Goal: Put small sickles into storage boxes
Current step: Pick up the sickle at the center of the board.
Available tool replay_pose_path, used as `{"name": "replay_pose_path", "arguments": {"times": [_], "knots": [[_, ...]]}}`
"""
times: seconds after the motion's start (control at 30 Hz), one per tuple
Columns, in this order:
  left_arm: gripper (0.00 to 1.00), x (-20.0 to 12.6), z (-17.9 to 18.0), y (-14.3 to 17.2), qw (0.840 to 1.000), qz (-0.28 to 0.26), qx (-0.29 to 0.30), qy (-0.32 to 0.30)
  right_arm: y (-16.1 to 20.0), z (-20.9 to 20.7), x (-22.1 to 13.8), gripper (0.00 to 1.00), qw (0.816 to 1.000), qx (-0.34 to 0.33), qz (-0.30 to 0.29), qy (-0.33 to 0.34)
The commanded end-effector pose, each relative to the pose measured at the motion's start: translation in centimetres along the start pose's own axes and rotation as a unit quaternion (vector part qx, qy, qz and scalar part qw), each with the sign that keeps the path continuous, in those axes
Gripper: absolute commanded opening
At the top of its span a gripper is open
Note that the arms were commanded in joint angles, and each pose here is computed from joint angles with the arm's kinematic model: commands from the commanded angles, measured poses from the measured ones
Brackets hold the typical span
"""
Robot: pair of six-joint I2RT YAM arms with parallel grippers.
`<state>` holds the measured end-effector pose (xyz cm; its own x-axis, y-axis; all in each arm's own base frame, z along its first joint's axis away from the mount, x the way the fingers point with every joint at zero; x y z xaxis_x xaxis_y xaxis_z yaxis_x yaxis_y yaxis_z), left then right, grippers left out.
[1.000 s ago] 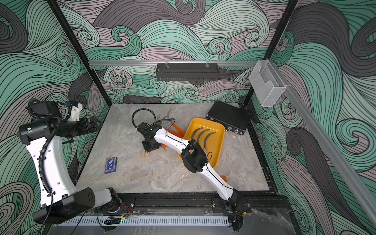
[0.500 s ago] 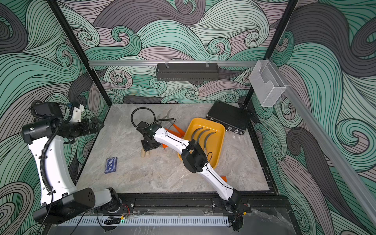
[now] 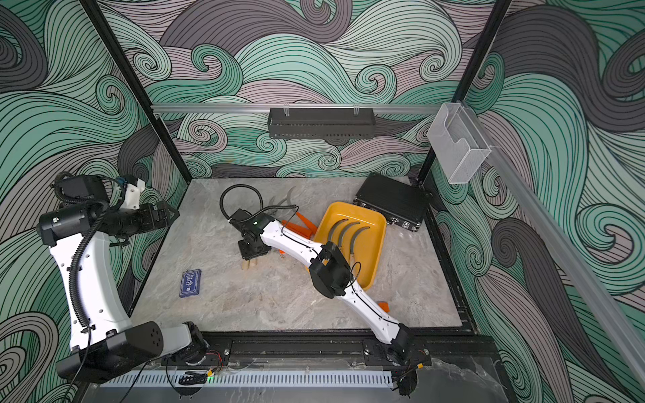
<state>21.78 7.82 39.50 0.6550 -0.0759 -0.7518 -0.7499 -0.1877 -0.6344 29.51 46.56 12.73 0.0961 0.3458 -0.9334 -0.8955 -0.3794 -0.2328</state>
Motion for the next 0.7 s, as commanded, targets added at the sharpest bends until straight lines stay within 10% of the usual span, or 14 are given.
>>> {"name": "replay_pose_path", "arguments": {"times": [0.0, 0.67], "knots": [[0.97, -0.2, -0.1, -0.4, 1.0, -0.007, 0.003, 0.006, 0.3, -0.3, 0.8, 0.39, 1.0, 0.0, 0.007, 0.016], [0.97, -0.3, -0.1, -0.3, 1.0, -0.001, 0.005, 0.006, 1.3, -1.5, 2.8, 0.39, 0.998, -0.004, 0.036, 0.047]]}}
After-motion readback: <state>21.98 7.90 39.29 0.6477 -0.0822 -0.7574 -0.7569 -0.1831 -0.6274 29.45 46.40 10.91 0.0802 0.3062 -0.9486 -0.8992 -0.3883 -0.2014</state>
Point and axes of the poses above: each gripper's point midway between its finger pads, its own x axis out along the fingers, its own z axis along the line the jaws close on, y = z × x, the point moved 8 cm from there along -x, back along the fingers, and after that the axes turned 4 degrees about x, right-handed, at the moved point
